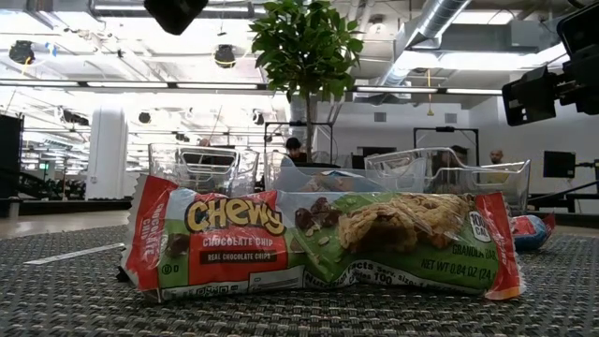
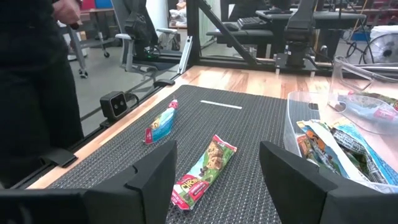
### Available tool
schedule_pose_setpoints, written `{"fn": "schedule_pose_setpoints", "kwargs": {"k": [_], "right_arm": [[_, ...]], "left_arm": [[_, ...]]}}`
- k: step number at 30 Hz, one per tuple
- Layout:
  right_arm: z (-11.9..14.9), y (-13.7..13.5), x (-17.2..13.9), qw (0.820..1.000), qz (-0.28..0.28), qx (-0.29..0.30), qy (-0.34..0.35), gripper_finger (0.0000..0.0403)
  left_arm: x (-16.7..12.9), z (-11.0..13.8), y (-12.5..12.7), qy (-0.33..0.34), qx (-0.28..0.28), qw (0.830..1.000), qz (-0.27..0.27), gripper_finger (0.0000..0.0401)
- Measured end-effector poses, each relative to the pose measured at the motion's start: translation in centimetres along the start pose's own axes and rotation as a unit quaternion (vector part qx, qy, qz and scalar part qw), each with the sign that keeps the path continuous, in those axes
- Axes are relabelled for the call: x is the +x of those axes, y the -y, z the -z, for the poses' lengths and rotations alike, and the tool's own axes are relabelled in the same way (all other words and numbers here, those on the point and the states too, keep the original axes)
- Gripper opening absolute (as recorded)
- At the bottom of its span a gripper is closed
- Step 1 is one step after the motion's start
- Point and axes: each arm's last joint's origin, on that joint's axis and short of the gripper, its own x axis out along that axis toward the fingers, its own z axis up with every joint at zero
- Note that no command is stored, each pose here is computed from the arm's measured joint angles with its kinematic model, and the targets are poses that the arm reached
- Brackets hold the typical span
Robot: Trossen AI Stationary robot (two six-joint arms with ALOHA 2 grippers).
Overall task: Pick and place Granola Bars by type
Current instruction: Put the red granola bar into the left transparent bin
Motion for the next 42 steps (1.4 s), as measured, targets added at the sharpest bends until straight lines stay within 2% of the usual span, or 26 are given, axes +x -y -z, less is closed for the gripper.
{"fn": "schedule_pose_setpoints", "kwargs": {"k": [5,9,17,26,34,42], "right_arm": [[0.0,0.0,0.0,1.000,0.000,0.000,0.000,0.0221],[0.0,0.0,0.0,1.000,0.000,0.000,0.000,0.0221],[0.0,0.0,0.0,1.000,0.000,0.000,0.000,0.0221],[0.0,0.0,0.0,1.000,0.000,0.000,-0.002,0.0221],[0.0,0.0,0.0,1.000,0.000,0.000,-0.002,0.0221],[0.1,0.0,0.0,1.000,0.000,0.000,-0.003,0.0221]], "left_arm": [[0.3,1.5,0.9,-0.013,0.015,0.999,0.046,0.0101],[0.3,1.9,0.9,-0.023,0.016,0.999,0.043,0.0101],[0.7,1.5,0.4,-0.070,0.026,0.995,-0.061,0.0101],[5.4,-0.6,-0.3,-0.125,0.017,0.987,-0.098,0.0101],[9.9,-2.8,-1.2,-0.152,0.060,0.980,-0.112,0.0101],[13.1,-5.1,-1.8,-0.176,0.089,0.973,-0.121,0.0101]]}}
